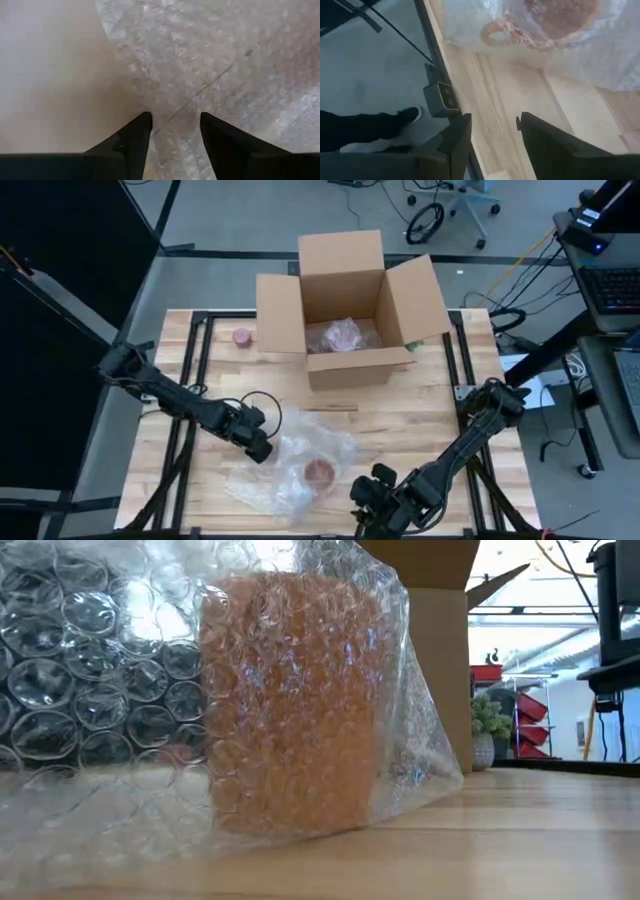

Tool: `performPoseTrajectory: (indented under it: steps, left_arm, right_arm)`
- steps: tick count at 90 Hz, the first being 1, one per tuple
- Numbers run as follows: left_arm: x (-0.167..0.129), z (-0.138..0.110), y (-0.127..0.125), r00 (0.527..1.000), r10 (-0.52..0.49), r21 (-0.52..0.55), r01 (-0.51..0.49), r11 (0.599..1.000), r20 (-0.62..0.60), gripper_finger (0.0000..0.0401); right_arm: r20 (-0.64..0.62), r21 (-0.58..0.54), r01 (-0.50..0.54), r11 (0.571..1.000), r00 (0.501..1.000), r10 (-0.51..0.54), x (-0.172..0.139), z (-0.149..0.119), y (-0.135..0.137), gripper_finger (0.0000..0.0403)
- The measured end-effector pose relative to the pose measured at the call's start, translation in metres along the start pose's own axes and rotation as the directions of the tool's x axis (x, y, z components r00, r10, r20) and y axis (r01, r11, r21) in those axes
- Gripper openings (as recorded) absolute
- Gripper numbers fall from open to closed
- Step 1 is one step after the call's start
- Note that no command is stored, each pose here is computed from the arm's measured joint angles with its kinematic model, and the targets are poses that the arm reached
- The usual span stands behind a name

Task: Wrap mug
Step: Wrap the orange cup with the bubble wrap

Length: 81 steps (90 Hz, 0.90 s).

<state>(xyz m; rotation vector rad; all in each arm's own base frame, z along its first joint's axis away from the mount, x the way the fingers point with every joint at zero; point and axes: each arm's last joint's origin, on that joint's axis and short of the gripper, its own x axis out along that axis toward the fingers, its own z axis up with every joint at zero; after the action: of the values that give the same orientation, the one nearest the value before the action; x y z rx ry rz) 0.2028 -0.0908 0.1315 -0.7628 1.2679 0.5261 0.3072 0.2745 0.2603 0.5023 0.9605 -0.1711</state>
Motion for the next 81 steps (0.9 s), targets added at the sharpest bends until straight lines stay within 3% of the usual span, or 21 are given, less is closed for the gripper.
performPoseTrajectory:
  steps: [26,42,59,81]
  left_arm:
    - [-0.008,-0.004,-0.002,1.0,-0.006,0.07,0.006,0.998,0.004,0.0011]
    - [-0.041,-0.003,-0.01,0.998,-0.056,0.081,0.055,0.995,0.003,0.0003]
    - [-0.077,0.001,-0.02,0.979,-0.198,0.079,0.195,0.978,0.036,0.0003]
    - [-0.115,0.007,-0.031,0.936,-0.336,0.09,0.328,0.94,0.102,0.0004]
  right_arm:
    - [0.02,-0.047,0.025,0.999,1.0,-0.024,0.007,0.019,-0.01,0.0157]
    - [0.037,-0.15,0.042,0.988,0.999,-0.037,0.012,0.033,-0.017,0.0157]
    - [0.099,-0.243,0.046,0.969,0.995,-0.022,0.022,0.052,-0.021,0.0157]
    - [0.032,-0.256,0.03,0.966,0.999,-0.022,0.047,0.059,-0.029,0.0157]
